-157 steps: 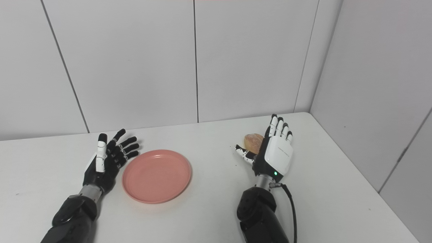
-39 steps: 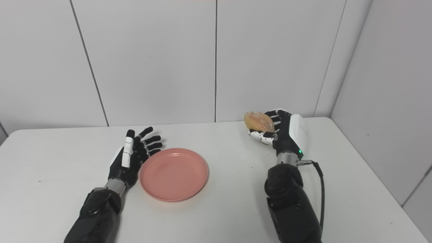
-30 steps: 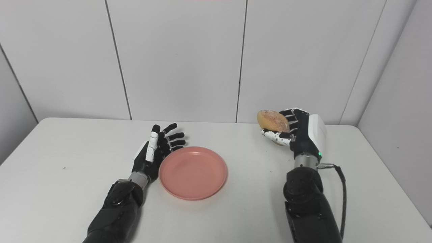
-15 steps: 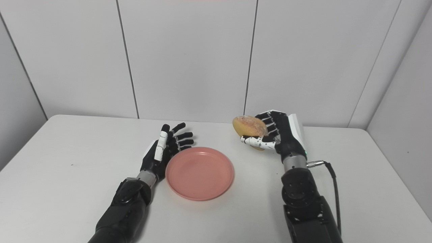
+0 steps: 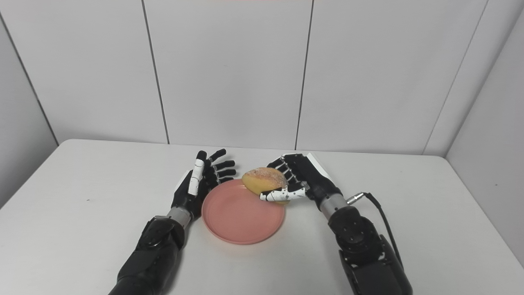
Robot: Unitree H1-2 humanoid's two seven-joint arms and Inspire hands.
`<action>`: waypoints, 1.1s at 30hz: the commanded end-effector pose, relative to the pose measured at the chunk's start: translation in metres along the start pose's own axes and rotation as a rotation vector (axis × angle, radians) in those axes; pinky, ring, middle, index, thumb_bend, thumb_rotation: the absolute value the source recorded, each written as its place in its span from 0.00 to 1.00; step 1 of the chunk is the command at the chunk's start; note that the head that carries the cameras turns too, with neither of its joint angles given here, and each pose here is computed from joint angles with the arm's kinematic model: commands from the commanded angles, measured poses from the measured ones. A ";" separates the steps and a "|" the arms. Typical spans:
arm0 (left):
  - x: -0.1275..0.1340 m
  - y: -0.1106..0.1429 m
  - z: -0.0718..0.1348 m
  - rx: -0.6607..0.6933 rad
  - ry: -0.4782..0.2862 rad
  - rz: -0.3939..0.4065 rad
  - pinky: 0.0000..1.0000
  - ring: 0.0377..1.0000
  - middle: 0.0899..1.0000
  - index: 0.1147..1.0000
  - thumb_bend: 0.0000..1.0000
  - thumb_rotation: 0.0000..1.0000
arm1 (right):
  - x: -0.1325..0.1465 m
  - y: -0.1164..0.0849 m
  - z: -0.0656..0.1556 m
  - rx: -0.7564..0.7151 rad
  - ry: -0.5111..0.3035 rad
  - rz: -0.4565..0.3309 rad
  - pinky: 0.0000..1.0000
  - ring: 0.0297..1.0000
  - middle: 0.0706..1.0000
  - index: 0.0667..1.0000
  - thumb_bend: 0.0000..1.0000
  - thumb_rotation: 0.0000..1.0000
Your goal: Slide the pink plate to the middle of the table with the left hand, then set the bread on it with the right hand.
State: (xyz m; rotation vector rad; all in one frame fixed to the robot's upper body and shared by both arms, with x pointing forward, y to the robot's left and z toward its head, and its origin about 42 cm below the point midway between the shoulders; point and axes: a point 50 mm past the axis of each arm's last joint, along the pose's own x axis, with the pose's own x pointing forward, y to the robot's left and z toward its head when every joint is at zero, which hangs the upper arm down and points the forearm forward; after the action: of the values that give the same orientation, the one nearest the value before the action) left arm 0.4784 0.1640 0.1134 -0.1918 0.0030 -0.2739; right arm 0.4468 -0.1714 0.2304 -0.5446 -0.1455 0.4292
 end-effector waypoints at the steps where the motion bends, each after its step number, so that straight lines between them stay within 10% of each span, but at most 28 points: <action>1: -0.003 -0.004 -0.011 -0.022 0.048 0.005 0.68 0.69 0.71 0.81 0.77 0.96 | 0.013 -0.012 0.032 -0.041 -0.141 0.012 0.38 0.43 0.45 0.45 0.52 0.00; 33: -0.001 -0.008 -0.013 -0.010 0.054 0.008 0.68 0.67 0.70 0.81 0.78 0.97 | 0.052 0.026 0.015 -0.111 -0.160 0.056 0.39 0.43 0.45 0.46 0.52 0.00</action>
State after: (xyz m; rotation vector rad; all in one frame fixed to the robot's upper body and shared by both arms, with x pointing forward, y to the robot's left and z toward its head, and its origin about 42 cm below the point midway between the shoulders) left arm 0.4797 0.1558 0.1129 -0.1967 0.0061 -0.2706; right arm 0.4692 -0.1345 0.1929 -0.6288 -0.1589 0.5249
